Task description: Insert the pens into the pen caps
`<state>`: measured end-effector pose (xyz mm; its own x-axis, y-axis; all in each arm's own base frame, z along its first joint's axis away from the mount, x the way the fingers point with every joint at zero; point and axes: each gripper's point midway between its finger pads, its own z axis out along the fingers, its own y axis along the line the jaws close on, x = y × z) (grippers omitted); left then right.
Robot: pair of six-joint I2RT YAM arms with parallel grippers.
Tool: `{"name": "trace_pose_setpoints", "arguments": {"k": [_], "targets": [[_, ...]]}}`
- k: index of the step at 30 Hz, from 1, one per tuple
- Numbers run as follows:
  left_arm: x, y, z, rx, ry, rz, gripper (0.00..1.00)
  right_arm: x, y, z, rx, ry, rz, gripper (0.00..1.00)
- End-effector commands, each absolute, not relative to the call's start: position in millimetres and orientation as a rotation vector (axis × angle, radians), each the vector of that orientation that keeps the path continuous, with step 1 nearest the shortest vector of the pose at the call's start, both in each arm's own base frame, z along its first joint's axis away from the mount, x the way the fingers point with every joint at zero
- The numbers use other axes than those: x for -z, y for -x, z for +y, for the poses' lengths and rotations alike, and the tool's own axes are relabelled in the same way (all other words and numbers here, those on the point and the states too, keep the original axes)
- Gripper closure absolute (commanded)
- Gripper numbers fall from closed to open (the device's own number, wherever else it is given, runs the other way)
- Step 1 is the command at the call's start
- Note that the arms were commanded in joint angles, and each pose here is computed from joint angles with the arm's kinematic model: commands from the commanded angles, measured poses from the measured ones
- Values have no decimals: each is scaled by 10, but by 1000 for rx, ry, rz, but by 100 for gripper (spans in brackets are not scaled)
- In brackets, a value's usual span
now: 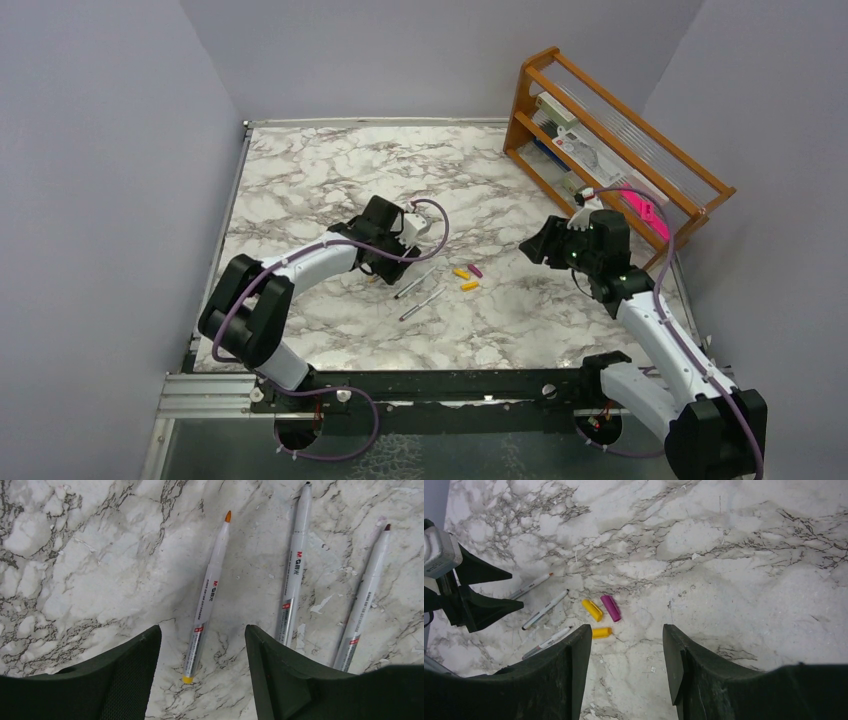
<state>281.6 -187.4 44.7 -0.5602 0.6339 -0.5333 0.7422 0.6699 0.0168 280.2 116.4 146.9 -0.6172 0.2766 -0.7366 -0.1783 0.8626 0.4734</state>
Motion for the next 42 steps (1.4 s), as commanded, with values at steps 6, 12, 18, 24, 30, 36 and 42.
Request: {"name": "trace_pose_setpoints", "arguments": {"k": [6, 12, 18, 24, 30, 36, 42], "targets": [[-257, -2849, -1801, 209, -1091, 2458, 37, -1449, -2799, 1154, -632, -23, 2119, 46], [-209, -2820, -1786, 208, -1096, 2483, 39, -1437, -2842, 1193, -640, 25, 2124, 46], [-121, -2758, -1791, 227, -1112, 2524, 50, -1466, -2894, 1171, -620, 15, 2125, 46], [-99, -2701, -1853, 279, -1132, 2547, 60, -1445, -2924, 1155, -608, -2, 2131, 46], [-16, -2640, -1887, 312, -1155, 2582, 80, -1455, -2932, 1157, -609, 0, 2129, 47], [32, -2588, -1886, 307, -1187, 2608, 100, -1495, -2969, 1218, -641, 31, 2116, 47], [-64, -2582, -1950, 307, -1187, 2593, 100, -1756, -3100, 1386, -727, 125, 2038, 48]]}}
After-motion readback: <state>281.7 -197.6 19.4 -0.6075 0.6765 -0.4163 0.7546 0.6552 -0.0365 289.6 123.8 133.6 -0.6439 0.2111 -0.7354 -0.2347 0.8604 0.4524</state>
